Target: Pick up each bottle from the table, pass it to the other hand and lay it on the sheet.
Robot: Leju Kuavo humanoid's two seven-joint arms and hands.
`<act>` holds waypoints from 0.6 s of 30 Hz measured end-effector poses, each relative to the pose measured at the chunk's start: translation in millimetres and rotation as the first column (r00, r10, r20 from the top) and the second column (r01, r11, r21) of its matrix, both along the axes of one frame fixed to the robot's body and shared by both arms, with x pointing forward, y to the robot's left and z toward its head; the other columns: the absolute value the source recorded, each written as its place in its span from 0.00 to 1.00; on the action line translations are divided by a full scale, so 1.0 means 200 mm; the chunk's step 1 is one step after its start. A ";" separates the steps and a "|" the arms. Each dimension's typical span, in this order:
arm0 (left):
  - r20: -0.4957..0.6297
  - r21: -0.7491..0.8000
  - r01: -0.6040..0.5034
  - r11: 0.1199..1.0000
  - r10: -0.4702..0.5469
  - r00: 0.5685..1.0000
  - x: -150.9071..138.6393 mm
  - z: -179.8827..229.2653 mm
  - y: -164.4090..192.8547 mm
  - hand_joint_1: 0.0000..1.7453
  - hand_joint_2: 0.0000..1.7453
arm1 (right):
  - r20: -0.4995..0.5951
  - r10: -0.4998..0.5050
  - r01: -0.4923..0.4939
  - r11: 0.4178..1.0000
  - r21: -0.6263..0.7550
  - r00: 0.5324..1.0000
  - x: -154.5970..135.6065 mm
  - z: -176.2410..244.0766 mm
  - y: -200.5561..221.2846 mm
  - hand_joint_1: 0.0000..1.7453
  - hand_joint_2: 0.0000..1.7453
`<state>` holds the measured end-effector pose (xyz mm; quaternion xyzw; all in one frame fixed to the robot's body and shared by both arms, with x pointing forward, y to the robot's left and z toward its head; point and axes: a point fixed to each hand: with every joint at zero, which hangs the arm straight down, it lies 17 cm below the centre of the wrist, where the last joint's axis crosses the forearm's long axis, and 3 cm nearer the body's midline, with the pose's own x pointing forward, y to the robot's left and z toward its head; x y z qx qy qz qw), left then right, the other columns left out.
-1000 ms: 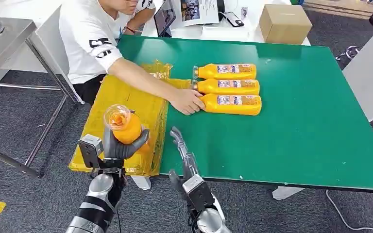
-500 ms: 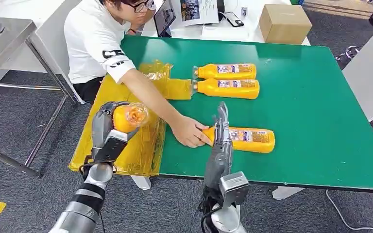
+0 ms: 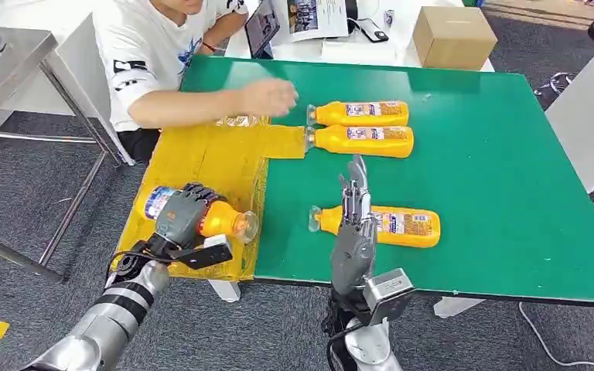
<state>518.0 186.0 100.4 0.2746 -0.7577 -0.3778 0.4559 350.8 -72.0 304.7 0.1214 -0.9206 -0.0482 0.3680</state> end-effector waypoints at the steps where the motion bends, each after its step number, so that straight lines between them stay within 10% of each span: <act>1: -0.007 0.023 0.007 1.000 -0.007 1.000 -0.01 -0.02 0.00 1.00 1.00 | -0.001 0.004 -0.004 1.000 -0.001 1.000 0.00 0.00 0.00 0.00 0.00; 11: -0.127 0.083 0.059 0.995 -0.048 0.991 -0.03 -0.20 -0.01 1.00 1.00 | -0.030 0.061 -0.062 0.998 -0.024 0.998 0.01 -0.08 0.07 0.00 0.00; 12: -0.132 0.093 0.061 0.994 -0.048 0.990 -0.03 -0.21 -0.01 0.69 1.00 | -0.034 0.066 -0.067 0.997 -0.027 0.997 0.01 -0.09 0.07 0.00 0.00; 13: -0.137 0.099 0.063 0.993 -0.049 0.989 -0.03 -0.22 -0.01 0.00 1.00 | -0.039 0.068 -0.069 0.997 -0.030 0.997 0.01 -0.10 0.08 0.00 0.00; 18: -0.191 0.105 0.070 0.992 -0.049 0.980 -0.04 -0.28 -0.01 0.00 1.00 | -0.072 0.084 -0.087 0.995 -0.039 0.994 0.03 -0.16 0.10 0.00 0.00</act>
